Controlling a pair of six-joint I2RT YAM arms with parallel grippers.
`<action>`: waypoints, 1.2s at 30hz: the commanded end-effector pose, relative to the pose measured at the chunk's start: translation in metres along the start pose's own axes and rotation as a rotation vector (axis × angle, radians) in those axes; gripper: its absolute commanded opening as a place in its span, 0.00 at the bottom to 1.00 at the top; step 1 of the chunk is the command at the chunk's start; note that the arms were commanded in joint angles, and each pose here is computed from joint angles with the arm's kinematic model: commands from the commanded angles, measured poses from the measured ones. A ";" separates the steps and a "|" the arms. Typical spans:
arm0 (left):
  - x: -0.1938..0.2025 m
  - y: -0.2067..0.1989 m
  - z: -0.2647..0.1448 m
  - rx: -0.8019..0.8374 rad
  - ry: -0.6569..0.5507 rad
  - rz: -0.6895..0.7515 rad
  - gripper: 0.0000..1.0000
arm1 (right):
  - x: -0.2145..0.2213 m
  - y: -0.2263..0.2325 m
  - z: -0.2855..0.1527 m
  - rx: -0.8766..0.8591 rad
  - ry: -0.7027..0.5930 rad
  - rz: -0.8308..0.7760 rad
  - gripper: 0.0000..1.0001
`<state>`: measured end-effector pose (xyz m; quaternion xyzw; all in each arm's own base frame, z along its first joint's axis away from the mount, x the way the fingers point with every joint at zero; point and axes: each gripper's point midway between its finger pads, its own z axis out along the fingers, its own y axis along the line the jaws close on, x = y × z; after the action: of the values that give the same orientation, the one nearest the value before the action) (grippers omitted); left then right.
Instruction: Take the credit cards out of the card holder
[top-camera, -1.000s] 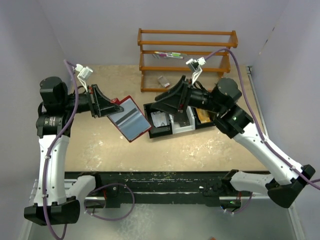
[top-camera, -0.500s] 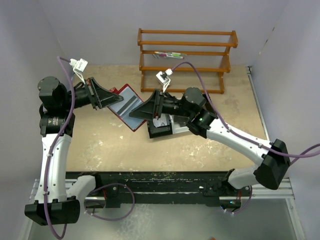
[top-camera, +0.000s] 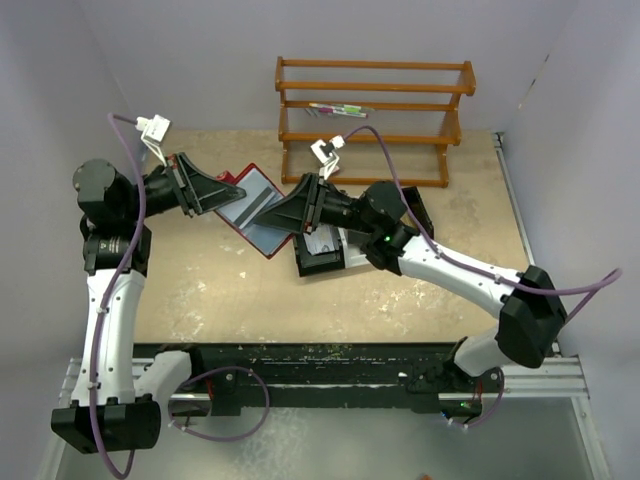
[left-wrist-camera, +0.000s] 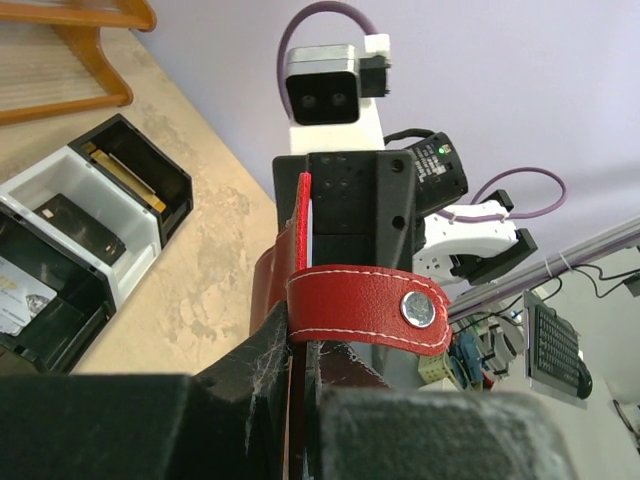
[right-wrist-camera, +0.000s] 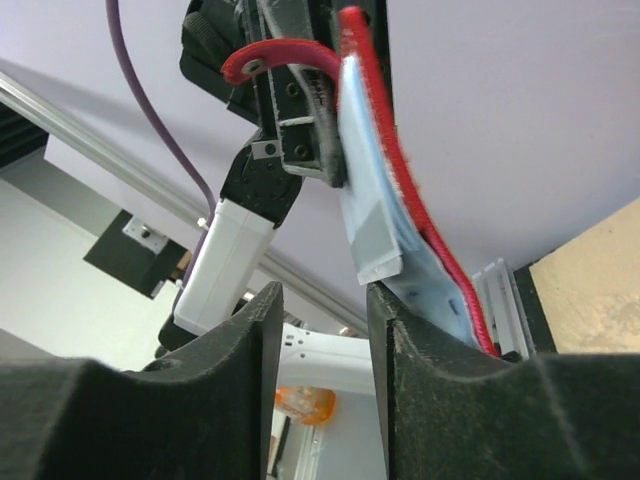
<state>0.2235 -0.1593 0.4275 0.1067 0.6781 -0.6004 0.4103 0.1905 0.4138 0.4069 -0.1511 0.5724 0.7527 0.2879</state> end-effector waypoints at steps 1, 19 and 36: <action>0.002 -0.019 -0.004 0.047 0.011 0.046 0.00 | -0.014 0.031 0.002 -0.132 -0.054 -0.019 0.38; 0.034 -0.022 -0.013 0.079 0.079 0.023 0.17 | -0.012 0.023 0.001 -0.134 -0.077 0.039 0.00; 0.031 -0.025 -0.013 0.081 0.094 0.056 0.24 | -0.001 0.006 -0.006 -0.044 -0.044 0.039 0.00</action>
<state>0.1921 -0.1629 0.4092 0.1328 0.6815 -0.6142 0.3751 0.1909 0.4173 0.3899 -0.1209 0.5765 0.7686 0.2495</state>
